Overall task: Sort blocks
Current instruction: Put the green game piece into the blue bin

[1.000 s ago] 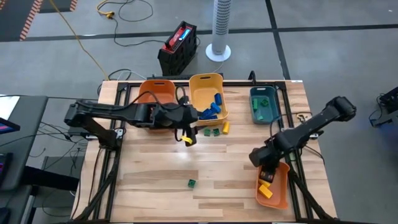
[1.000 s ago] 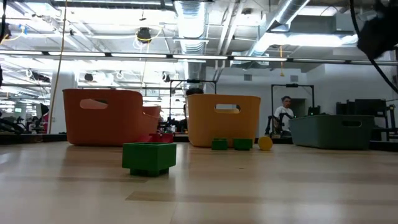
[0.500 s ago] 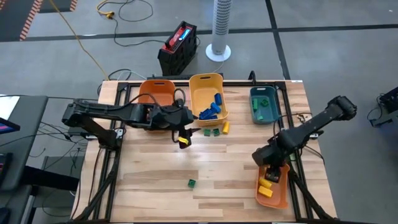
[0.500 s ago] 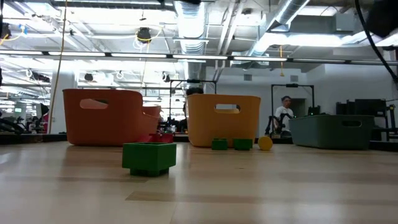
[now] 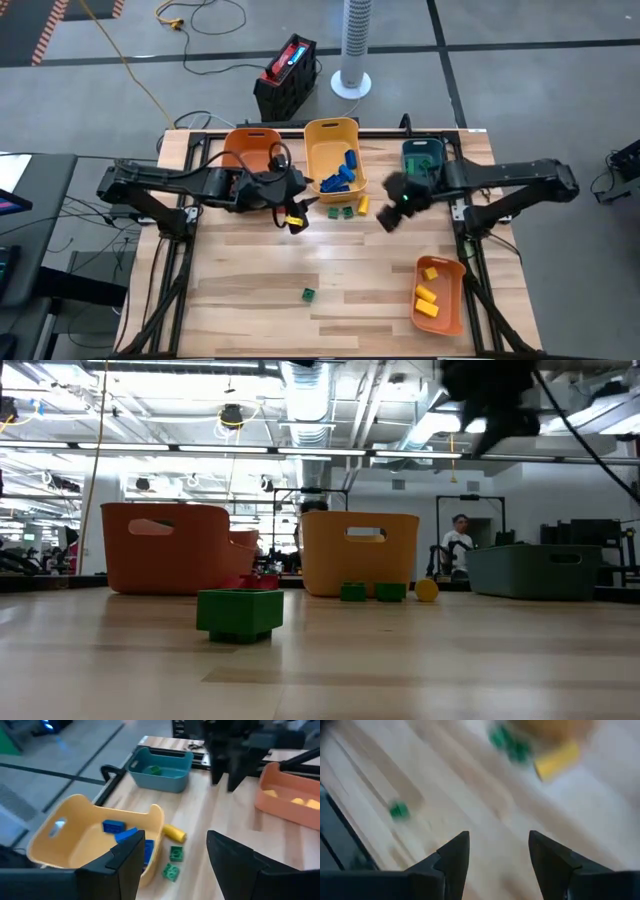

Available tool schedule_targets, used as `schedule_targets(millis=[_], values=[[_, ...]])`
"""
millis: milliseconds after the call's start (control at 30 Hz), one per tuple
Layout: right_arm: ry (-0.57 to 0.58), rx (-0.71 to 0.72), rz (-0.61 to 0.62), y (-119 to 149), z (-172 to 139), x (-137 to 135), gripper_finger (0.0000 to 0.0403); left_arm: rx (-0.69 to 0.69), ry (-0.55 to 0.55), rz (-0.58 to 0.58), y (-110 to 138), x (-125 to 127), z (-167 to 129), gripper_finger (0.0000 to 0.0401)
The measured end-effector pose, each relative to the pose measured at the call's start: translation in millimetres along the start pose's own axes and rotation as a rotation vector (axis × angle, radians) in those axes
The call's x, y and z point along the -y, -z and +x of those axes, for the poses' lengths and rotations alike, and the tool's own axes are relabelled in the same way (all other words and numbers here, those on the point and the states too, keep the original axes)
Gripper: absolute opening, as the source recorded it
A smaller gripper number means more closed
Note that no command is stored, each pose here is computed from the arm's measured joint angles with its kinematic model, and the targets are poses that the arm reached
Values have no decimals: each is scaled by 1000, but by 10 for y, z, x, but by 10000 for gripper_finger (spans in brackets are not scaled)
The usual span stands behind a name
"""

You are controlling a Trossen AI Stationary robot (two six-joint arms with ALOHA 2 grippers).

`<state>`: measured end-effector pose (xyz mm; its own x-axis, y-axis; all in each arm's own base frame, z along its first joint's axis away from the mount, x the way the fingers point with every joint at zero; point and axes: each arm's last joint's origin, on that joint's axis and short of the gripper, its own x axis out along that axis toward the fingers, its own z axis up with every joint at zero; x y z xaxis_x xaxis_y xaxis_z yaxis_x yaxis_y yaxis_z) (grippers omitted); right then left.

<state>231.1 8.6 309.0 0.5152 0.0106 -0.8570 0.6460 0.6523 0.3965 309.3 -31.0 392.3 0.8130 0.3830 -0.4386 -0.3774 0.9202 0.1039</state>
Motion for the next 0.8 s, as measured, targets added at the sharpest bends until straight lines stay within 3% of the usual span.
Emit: schedule_targets(millis=[167,333,433,567,700,800], values=[[-9,94,22,-229,299,-37,225,4,-15,63,11,30,-161,208],[-204,145,-164,-205,601,-471,228,-81,98,156,169,24,-301,208],[-211,108,-190,-85,837,-685,228,-128,251,213,291,39,-396,208],[-105,68,-9,9,1109,-728,228,-230,535,251,511,142,-478,208],[-90,105,170,49,1174,-771,228,-408,674,343,901,296,-456,208],[-95,166,250,80,1090,-806,228,-446,727,368,1135,412,-434,208]])
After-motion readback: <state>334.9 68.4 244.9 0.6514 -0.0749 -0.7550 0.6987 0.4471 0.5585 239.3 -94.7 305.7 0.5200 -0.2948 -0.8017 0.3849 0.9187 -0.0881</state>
